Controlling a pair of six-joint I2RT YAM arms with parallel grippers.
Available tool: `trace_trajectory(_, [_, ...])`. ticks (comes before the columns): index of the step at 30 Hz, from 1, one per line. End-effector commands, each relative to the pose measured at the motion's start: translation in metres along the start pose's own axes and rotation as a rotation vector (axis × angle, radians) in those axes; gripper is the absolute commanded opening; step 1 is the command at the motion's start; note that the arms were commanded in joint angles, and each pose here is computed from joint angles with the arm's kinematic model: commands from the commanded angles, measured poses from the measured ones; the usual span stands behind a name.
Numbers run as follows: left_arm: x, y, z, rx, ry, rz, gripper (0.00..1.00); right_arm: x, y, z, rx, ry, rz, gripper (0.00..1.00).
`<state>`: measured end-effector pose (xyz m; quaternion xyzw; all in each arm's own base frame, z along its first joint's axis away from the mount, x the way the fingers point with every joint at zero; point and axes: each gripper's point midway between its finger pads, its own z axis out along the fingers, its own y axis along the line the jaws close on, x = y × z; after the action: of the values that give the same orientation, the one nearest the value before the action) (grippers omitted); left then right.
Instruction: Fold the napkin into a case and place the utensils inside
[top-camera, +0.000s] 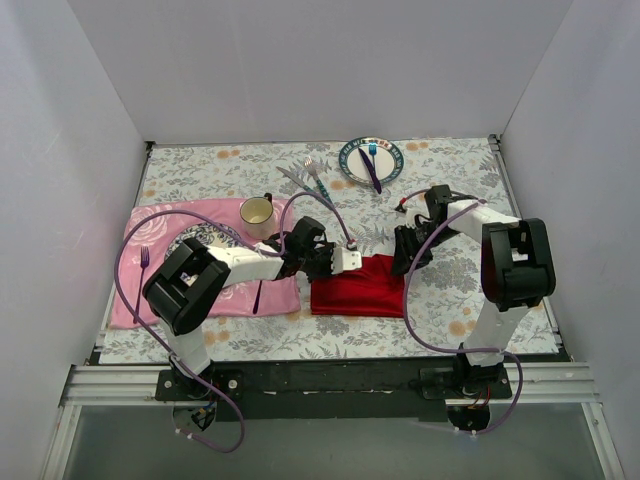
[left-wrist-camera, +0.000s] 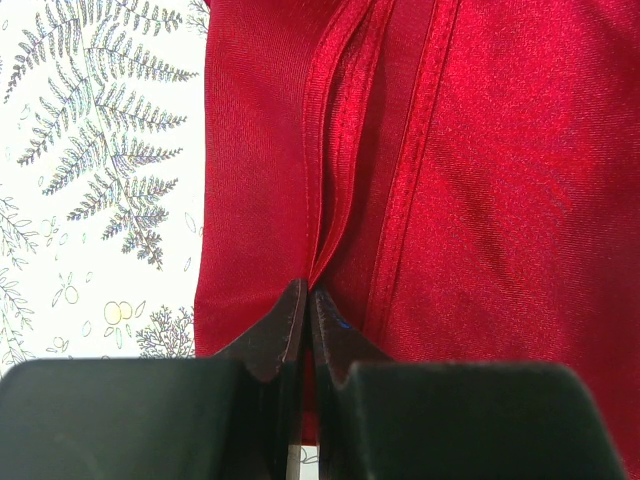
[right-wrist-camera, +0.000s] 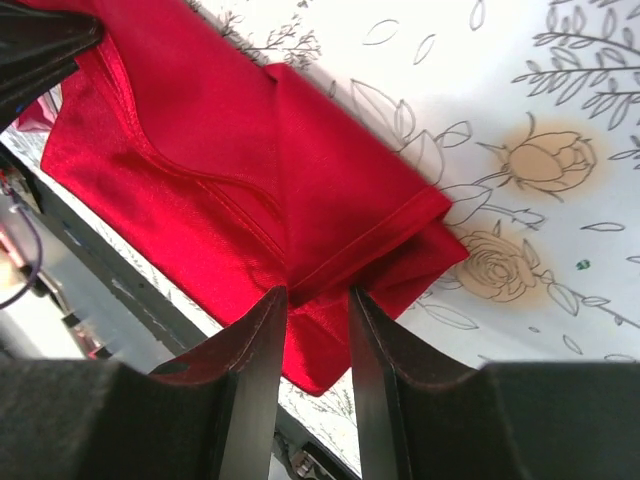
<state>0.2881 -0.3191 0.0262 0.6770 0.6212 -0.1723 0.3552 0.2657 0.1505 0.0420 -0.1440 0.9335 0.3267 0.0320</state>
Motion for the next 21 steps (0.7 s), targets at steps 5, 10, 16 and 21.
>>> trace_trajectory(5, [0.020, -0.022, -0.006, 0.057, 0.075, -0.033, 0.00, -0.023, 0.016, -0.003, -0.104, -0.038, 0.002, 0.34])
trace_trajectory(10, [0.018, -0.021, -0.005, 0.057, 0.069, -0.030, 0.00, -0.022, 0.020, -0.005, -0.123, -0.028, -0.006, 0.23])
trace_trajectory(16, [0.011, -0.015, -0.007, 0.043, 0.059, -0.026, 0.00, -0.018, 0.015, -0.007, -0.122, -0.017, -0.006, 0.01])
trace_trajectory(21, [0.002, -0.012, -0.016, 0.026, 0.040, -0.018, 0.00, -0.009, 0.010, -0.014, -0.101, 0.014, -0.039, 0.01])
